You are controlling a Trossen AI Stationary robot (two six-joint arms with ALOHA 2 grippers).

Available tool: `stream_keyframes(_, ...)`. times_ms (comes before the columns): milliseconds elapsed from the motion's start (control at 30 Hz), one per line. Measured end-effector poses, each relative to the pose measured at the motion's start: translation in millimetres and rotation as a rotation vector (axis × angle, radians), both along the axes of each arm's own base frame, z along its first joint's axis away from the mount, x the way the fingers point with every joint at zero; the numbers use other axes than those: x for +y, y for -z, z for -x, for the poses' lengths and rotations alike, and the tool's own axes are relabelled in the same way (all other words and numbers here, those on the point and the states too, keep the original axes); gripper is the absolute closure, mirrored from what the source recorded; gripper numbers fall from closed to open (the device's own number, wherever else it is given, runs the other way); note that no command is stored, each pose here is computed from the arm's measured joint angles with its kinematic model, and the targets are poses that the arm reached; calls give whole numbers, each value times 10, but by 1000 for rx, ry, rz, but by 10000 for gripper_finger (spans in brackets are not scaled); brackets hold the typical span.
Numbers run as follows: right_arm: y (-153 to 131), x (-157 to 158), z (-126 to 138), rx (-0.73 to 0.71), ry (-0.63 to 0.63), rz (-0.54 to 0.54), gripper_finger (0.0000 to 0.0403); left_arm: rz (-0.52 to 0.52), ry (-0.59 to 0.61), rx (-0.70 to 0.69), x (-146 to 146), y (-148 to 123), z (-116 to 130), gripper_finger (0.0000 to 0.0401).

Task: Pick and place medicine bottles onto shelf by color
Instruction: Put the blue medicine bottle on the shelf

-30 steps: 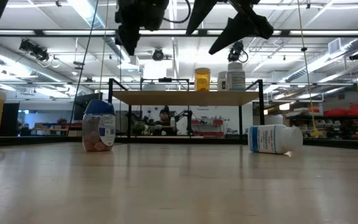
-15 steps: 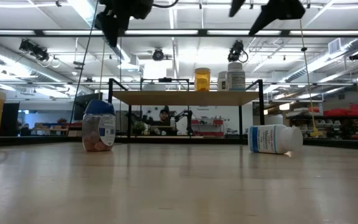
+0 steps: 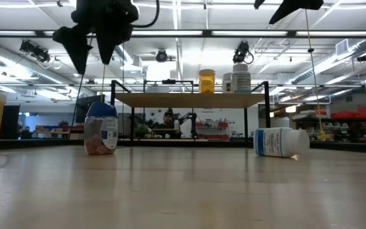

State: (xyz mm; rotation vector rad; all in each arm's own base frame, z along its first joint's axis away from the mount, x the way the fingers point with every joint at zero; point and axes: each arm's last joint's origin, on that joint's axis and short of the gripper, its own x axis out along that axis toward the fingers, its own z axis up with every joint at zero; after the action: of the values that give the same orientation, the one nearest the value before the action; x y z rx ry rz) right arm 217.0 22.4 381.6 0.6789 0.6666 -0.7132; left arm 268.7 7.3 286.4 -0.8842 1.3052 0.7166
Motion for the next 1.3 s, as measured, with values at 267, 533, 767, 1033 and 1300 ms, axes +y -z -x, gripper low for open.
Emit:
stream_keyframes(267, 5, -156, -62, -15, 69, 22, 131, 16, -48, -27, 63, 310, -37, 39)
stream_keyframes(533, 3, -143, -62, -8, 45, 36, 132, 36, -82, -35, 171, 571, -5, 37)
stream_keyframes(767, 4, -150, -63, 5, 23, 50, 132, 26, -108, -78, 180, 643, -32, 37)
stream_keyframes(1033, 4, -149, -62, 9, 14, 54, 132, -14, -80, -35, 198, 795, -115, 52)
stream_keyframes(1300, 5, -149, -62, 10, 15, 53, 132, -23, -51, -5, 199, 875, -145, 78)
